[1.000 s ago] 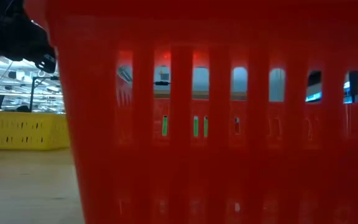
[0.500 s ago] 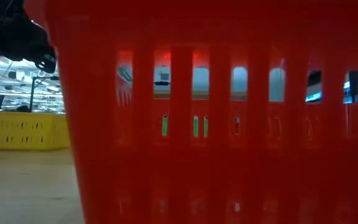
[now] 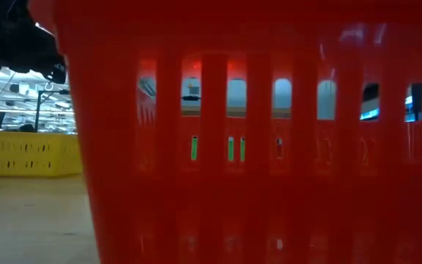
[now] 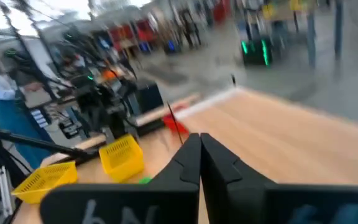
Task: Stack baskets on shelf by color
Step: Put the top right yellow bin on the shelf
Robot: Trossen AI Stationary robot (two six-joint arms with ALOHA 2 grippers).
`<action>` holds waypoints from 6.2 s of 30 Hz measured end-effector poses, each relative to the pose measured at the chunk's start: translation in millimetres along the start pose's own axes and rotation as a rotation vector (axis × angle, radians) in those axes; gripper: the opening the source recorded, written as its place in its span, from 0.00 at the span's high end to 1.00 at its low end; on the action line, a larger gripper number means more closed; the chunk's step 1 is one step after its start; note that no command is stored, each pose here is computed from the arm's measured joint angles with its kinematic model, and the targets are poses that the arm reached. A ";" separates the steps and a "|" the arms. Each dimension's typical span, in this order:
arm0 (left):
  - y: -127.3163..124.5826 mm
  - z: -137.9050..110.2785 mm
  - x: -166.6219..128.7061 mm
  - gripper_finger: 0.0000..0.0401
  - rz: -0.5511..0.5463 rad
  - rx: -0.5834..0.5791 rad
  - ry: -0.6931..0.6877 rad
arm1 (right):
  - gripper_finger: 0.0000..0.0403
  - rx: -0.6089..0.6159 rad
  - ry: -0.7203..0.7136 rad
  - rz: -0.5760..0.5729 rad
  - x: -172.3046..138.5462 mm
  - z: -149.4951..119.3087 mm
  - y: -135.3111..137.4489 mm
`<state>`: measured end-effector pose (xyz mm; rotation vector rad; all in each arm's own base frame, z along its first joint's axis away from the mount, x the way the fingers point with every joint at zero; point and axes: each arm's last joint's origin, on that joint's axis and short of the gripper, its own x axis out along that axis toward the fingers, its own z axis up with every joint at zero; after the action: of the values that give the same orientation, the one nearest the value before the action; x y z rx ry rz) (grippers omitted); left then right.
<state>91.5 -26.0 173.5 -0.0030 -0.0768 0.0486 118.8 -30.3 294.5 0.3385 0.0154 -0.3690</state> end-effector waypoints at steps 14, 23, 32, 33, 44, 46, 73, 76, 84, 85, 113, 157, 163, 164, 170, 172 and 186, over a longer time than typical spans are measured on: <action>8.0 46.7 -6.2 1.00 0.129 0.074 -0.082 | 1.00 0.248 0.704 -0.469 30.1 53.3 22.2; 8.5 89.5 2.5 1.00 0.249 0.162 0.071 | 0.98 0.343 0.956 -0.664 52.7 39.4 17.9; 3.9 118.1 18.8 1.00 0.351 0.160 0.167 | 0.84 0.220 1.115 -0.601 70.0 31.1 0.6; 3.3 120.2 20.0 1.00 0.351 0.156 0.174 | 0.82 0.181 1.135 -0.583 71.9 30.3 -1.3; -3.2 133.3 32.8 1.00 0.326 0.149 0.221 | 0.79 0.113 1.363 -0.645 96.2 11.2 -31.9; -3.6 133.2 33.8 1.00 0.325 0.151 0.225 | 0.79 0.037 1.420 -0.589 100.9 6.8 -34.5; -3.8 133.0 34.1 1.00 0.326 0.149 0.226 | 0.79 -0.354 1.474 -0.129 74.3 21.5 -18.6; -3.8 133.0 34.2 1.00 0.326 0.149 0.226 | 0.79 -0.320 1.442 -0.014 69.7 23.9 -12.4; -3.9 133.0 34.2 1.00 0.323 0.151 0.226 | 0.79 -0.377 1.386 0.147 71.5 18.6 3.8; -4.2 133.0 34.2 1.00 0.311 0.150 0.227 | 0.79 -0.383 1.387 0.172 72.4 14.0 5.2; -10.5 186.3 85.1 1.00 0.220 -0.058 0.618 | 0.84 -0.532 1.494 0.060 68.7 -84.1 -17.7; -10.3 185.0 87.0 1.00 0.200 -0.060 0.632 | 1.00 -0.313 1.588 0.046 101.7 -34.4 8.2; -10.2 184.7 86.8 1.00 0.201 -0.058 0.636 | 1.00 -0.340 1.501 0.032 99.6 26.9 28.5; -10.2 184.7 86.7 1.00 0.201 -0.058 0.636 | 1.00 -0.352 1.475 0.004 98.4 37.6 31.3; -10.0 184.3 86.6 1.00 0.202 -0.057 0.640 | 1.00 -0.449 1.237 -0.081 98.5 97.0 44.9; -10.1 184.3 86.6 1.00 0.202 -0.057 0.639 | 1.00 -0.473 1.163 -0.126 102.3 114.3 46.7; -10.0 186.5 86.7 1.00 0.202 -0.067 0.616 | 1.00 -0.736 0.976 -0.079 188.1 178.2 1.0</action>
<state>164.0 -31.6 366.1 -0.0927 0.5386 0.2441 286.4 -153.8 448.7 -0.2418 1.0975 -0.2235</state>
